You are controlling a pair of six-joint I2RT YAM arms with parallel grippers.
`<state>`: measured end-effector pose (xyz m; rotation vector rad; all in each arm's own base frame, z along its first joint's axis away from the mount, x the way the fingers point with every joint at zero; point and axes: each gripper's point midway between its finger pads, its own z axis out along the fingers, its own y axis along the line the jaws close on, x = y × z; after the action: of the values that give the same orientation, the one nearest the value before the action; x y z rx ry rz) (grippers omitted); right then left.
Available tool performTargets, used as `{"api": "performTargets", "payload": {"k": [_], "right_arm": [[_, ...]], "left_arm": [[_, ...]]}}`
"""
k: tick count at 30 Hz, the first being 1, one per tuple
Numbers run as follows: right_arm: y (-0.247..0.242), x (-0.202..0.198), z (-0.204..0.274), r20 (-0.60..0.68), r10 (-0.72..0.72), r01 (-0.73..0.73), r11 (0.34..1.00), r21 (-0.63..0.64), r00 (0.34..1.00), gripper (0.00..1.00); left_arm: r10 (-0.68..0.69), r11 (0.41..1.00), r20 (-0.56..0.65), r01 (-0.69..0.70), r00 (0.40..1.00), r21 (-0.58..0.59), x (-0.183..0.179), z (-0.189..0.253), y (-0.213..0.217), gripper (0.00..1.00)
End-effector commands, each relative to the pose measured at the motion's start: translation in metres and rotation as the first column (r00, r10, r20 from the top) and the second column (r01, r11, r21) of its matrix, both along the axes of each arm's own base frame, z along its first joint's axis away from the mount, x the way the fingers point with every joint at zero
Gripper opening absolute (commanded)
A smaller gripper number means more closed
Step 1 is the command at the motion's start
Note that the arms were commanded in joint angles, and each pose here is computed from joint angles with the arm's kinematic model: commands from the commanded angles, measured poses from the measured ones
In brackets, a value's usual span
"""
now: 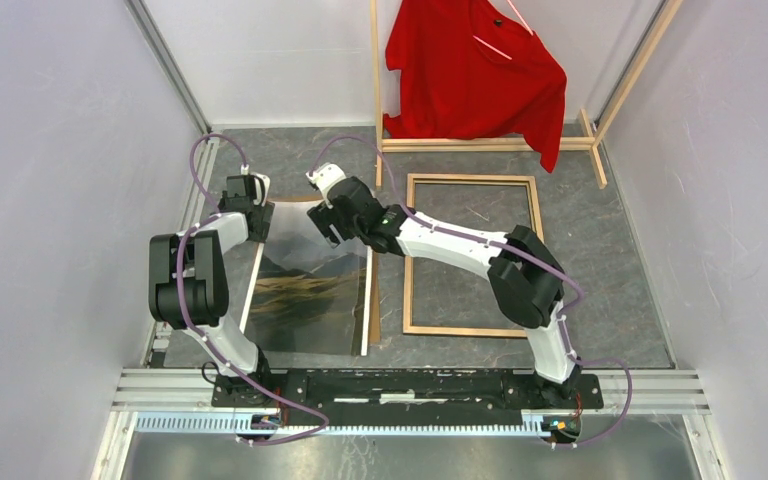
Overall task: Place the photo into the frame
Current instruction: Pick up the photo frame item at the center of the board.
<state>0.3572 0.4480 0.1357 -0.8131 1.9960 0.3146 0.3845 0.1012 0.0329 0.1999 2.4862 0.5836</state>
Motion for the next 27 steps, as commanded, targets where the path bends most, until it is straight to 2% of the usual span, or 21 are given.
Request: {"api": "performTargets", "payload": {"k": [1,7,10,12,15,18,20,27], "right_arm": [[0.017,-0.012,0.056,0.087,0.084,-0.094,0.989,0.119,0.993,0.84],[0.032,-0.029,0.076,0.086,0.180,-0.196,0.952,0.235,0.980,0.85],[0.030,-0.025,0.071,0.023,0.156,-0.156,0.950,0.271,0.988,0.86],[0.026,-0.024,0.063,-0.060,0.165,-0.135,0.930,0.341,0.984,0.85],[0.022,-0.029,0.063,-0.161,0.235,-0.121,0.848,0.515,0.959,0.84],[0.010,-0.023,0.055,-0.252,0.266,-0.050,0.774,0.631,0.930,0.82],[0.011,-0.023,0.048,-0.292,0.286,-0.028,0.757,0.653,0.913,0.81],[0.011,-0.017,0.025,-0.365,0.254,0.037,0.776,0.630,0.896,0.77]], "left_arm": [[-0.039,0.997,-0.152,0.028,0.988,-0.077,-0.035,-0.034,-0.018,0.81],[-0.041,0.996,-0.147,0.029,0.988,-0.080,-0.035,-0.031,-0.019,0.81],[-0.042,0.996,-0.150,0.030,0.988,-0.082,-0.035,-0.031,-0.019,0.81],[-0.043,0.996,-0.153,0.031,0.987,-0.080,-0.036,-0.031,-0.019,0.81],[-0.044,0.996,-0.153,0.031,0.987,-0.082,-0.035,-0.031,-0.019,0.81],[-0.045,0.996,-0.154,0.032,0.987,-0.087,-0.036,-0.031,-0.020,0.81],[-0.045,0.995,-0.154,0.031,0.987,-0.090,-0.036,-0.031,-0.021,0.81],[-0.046,0.996,-0.153,0.033,0.987,-0.088,-0.038,-0.029,-0.020,0.81]]}}
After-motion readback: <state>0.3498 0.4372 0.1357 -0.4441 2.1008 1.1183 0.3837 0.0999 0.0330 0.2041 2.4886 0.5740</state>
